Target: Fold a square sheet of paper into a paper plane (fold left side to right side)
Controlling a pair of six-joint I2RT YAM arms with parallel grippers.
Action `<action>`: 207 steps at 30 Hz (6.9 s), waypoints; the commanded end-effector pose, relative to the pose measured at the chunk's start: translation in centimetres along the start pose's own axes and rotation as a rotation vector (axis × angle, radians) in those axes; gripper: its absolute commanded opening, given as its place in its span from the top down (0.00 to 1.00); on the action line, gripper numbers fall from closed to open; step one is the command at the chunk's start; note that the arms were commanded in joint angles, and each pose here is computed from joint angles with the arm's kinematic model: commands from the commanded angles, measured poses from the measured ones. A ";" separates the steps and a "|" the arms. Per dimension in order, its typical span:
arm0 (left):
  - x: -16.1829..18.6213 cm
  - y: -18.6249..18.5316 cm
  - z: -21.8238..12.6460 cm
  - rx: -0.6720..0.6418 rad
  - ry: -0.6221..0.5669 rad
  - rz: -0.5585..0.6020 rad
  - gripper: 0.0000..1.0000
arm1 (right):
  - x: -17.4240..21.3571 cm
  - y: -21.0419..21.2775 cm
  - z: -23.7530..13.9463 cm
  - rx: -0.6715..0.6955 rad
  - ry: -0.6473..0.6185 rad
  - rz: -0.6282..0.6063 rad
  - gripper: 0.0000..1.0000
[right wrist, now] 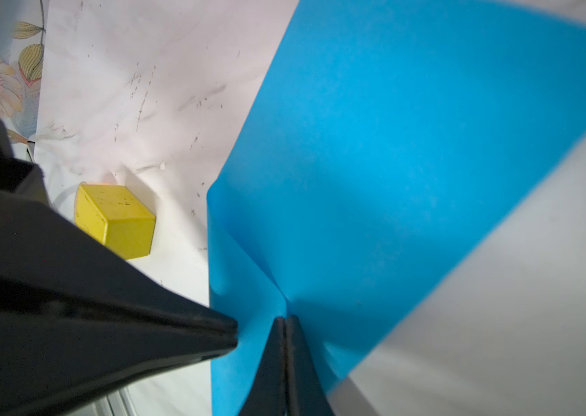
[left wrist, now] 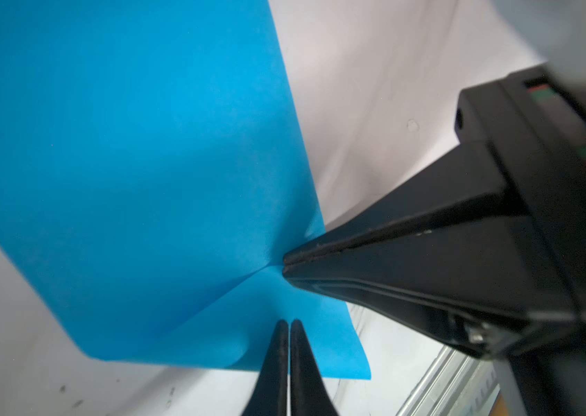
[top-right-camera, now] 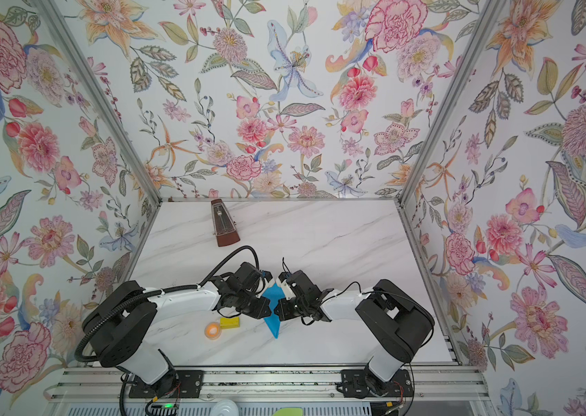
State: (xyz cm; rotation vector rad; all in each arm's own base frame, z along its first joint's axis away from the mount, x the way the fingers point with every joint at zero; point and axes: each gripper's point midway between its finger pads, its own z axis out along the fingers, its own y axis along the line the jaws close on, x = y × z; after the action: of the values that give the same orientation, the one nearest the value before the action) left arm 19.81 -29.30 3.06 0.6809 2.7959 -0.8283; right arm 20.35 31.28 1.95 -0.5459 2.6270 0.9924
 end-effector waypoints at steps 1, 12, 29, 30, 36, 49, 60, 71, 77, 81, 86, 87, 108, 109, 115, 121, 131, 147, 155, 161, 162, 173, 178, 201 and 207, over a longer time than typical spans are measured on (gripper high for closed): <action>1.3 0.7 0.5 -0.017 0.030 -0.017 0.92 | 2.9 -2.3 0.6 0.070 0.084 0.045 0.94; 3.5 2.7 1.3 -0.081 0.079 -0.041 0.95 | 2.9 -2.5 0.7 0.072 0.088 0.049 0.94; 1.7 1.4 3.2 0.068 -0.100 -0.268 0.99 | -0.6 -2.9 -2.3 0.171 0.066 0.055 0.70; 1.7 1.3 3.4 0.071 -0.106 -0.278 0.99 | -0.9 -2.9 -3.0 0.193 0.046 0.085 0.69; 2.0 1.1 4.3 0.073 -0.111 -0.314 1.00 | -1.1 -3.2 -5.8 0.277 -0.058 0.320 0.66; 2.8 2.1 4.9 0.039 -0.095 -0.343 1.00 | 1.0 -0.5 -2.9 0.194 -0.043 0.524 1.00; 3.0 2.2 4.9 0.036 -0.089 -0.343 1.00 | 1.9 -1.5 -1.4 0.208 -0.014 0.536 1.00; 2.2 1.7 4.0 0.023 -0.100 -0.310 1.00 | 5.2 -4.8 -1.3 0.332 0.051 0.571 1.00; -0.3 0.9 1.6 -0.065 -0.113 -0.189 0.96 | 5.9 -5.1 -0.8 0.329 0.068 0.571 1.00; -0.9 1.1 1.2 -0.124 -0.079 -0.131 0.93 | 5.7 -5.0 -0.6 0.326 0.070 0.567 1.00; -1.3 0.1 1.3 -0.098 -0.055 -0.082 0.92 | 5.7 -5.0 -0.5 0.326 0.072 0.566 1.00; -1.4 -0.4 1.4 -0.081 -0.048 -0.071 0.92 | 5.7 -5.1 -0.6 0.326 0.072 0.566 1.00; 3.6 7.6 1.2 -0.322 0.072 -0.140 0.97 | 6.2 -5.5 -0.6 0.342 0.081 0.572 1.00; 3.7 8.0 1.0 -0.327 0.071 -0.148 0.97 | 6.2 -5.5 -0.6 0.341 0.081 0.572 1.00; 5.3 10.8 -0.4 -0.361 0.080 -0.213 0.98 | 6.2 -5.6 -0.7 0.345 0.079 0.571 1.00; 6.1 13.4 -1.8 -0.395 0.056 -0.299 0.98 | 6.2 -5.5 -0.7 0.344 0.080 0.568 1.00; -1.9 5.9 -4.9 -0.184 -0.161 -0.160 0.97 | 6.0 -4.8 0.0 0.323 0.107 0.543 1.00; -0.8 3.9 1.0 -0.146 -0.021 -0.143 0.98 | 6.0 -4.2 0.2 0.335 0.139 0.512 1.00; 1.9 6.5 1.5 -0.238 0.061 -0.167 0.99 | 7.1 -4.8 -1.0 0.372 0.143 0.517 1.00; 3.0 7.5 1.6 -0.247 0.073 -0.196 0.99 | 9.1 -5.4 -1.9 0.392 0.157 0.538 1.00; 3.1 7.6 1.6 -0.249 0.075 -0.199 0.99 | 9.4 -5.6 -2.1 0.398 0.161 0.543 1.00; 4.1 8.5 1.7 -0.256 0.106 -0.192 0.99 | 14.4 -8.8 -4.9 0.509 0.180 0.622 1.00; 4.2 8.6 2.0 -0.249 0.111 -0.178 0.99 | 15.3 -9.7 -6.1 0.540 0.162 0.650 1.00; 0.3 2.7 2.0 -0.124 0.079 0.321 0.94 | 2.9 -3.7 -8.1 0.121 -0.037 0.529 0.78; -2.4 1.2 0.1 -0.117 -0.030 0.304 0.88 | 0.4 -1.3 -7.5 -0.035 -0.044 0.464 0.73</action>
State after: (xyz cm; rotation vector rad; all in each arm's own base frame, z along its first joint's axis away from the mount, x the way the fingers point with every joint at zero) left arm 22.26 -29.93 2.12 1.0376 2.5968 -0.6617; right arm 19.16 23.24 4.89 0.2214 2.8103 1.0197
